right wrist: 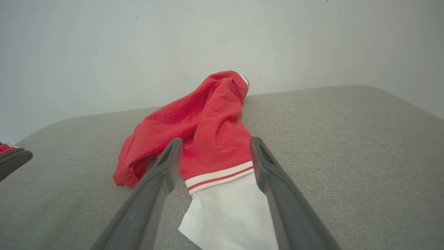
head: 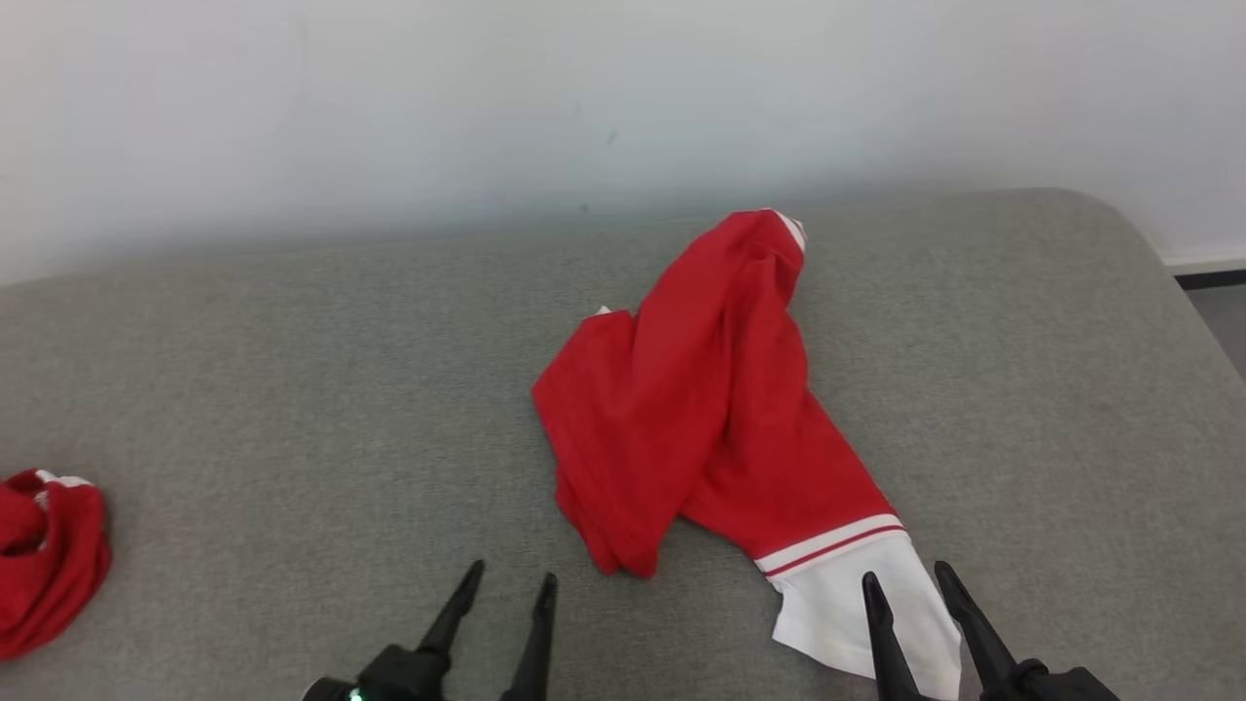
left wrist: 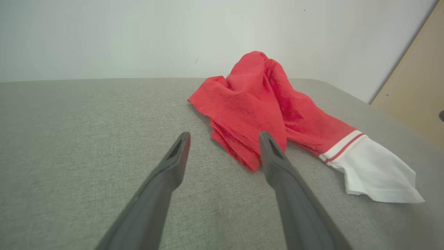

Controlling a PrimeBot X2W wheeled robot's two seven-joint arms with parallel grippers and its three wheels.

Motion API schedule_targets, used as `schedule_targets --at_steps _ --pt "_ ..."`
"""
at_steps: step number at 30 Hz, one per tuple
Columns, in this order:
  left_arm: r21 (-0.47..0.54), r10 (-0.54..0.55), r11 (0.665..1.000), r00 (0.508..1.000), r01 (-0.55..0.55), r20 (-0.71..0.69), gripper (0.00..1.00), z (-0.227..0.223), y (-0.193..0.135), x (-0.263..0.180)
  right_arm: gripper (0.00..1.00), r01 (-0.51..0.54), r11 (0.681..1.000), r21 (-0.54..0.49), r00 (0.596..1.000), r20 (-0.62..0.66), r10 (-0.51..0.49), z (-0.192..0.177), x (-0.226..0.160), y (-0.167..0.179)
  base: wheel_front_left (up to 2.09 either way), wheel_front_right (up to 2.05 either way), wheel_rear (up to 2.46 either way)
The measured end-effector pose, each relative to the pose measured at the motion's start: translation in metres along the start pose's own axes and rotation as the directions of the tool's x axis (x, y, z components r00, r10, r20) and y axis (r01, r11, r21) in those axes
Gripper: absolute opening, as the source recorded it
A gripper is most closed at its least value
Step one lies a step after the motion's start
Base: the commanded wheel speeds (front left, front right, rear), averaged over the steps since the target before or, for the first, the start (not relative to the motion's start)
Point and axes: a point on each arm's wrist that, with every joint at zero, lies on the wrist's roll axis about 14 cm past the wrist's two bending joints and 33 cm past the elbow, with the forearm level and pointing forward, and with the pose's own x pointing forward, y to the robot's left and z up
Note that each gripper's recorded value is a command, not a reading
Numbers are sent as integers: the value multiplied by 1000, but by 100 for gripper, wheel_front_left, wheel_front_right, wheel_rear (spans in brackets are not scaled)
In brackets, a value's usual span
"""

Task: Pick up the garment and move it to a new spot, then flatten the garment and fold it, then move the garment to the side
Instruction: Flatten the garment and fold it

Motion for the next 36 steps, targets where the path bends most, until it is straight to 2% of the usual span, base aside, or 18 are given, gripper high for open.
schedule_targets --at_steps 7,23,24,25,26,33,36 --pt "-6 -148 989 985 148 -88 100 -25 -40 23 100 42 999 -1 999 20 -42 6 -1 -11 0 0 0" --pt "-88 -229 973 945 214 -233 100 -69 -62 58 100 162 987 7 987 0 -162 2 -21 -40 0 0 0" --pt "-87 -225 974 945 210 -239 75 -71 -60 59 100 162 987 7 987 -2 -162 2 -21 -40 0 0 0" --pt "-85 -218 975 945 203 -244 29 -72 -58 61 100 162 987 6 987 -3 -162 2 -21 -40 0 0 0" --pt "-86 -212 977 946 196 -246 0 -72 -56 62 100 160 987 6 987 -3 -160 1 -20 -40 0 0 0" --pt "-57 -156 988 955 147 -254 0 -71 -36 60 100 117 993 8 993 -10 -117 -1 -11 -28 0 0 0" --pt "-53 -137 990 971 129 -197 0 -54 -30 64 100 100 995 12 995 -7 -100 -1 -8 -24 0 0 0"
